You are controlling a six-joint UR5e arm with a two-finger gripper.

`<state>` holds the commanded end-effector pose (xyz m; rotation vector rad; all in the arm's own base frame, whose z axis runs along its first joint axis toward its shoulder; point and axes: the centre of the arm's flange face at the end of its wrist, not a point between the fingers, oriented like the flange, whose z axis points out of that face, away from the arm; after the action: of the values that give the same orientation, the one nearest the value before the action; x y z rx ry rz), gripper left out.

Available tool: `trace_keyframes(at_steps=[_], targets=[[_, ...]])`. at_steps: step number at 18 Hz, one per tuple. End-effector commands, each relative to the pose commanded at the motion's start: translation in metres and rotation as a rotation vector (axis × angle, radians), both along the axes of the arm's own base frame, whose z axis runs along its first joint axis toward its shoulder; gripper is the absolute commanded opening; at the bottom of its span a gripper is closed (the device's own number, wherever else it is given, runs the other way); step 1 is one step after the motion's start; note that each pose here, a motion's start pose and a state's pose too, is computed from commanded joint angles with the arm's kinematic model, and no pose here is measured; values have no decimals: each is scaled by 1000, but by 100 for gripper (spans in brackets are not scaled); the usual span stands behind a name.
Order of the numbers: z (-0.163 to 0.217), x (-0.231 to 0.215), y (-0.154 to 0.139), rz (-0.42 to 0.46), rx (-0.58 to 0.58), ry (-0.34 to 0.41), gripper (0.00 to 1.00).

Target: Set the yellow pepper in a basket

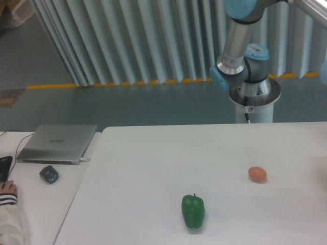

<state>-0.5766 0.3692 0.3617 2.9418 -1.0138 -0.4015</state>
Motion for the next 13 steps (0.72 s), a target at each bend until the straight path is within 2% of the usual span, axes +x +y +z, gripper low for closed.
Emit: trace_keyframes(at_steps=[1,2,3,5,6,13], targets=[[-2,-3,-5,8,-1,-1,31],[-3,-6,-9,2,-4,-2,36],[-3,-6,-9,0,-5,-3,49],[-6,-4,-8,0,-7,-8,89],[-6,-4,-8,8,-5,-10,100],[-5,3,-2,0,1,-14,100]])
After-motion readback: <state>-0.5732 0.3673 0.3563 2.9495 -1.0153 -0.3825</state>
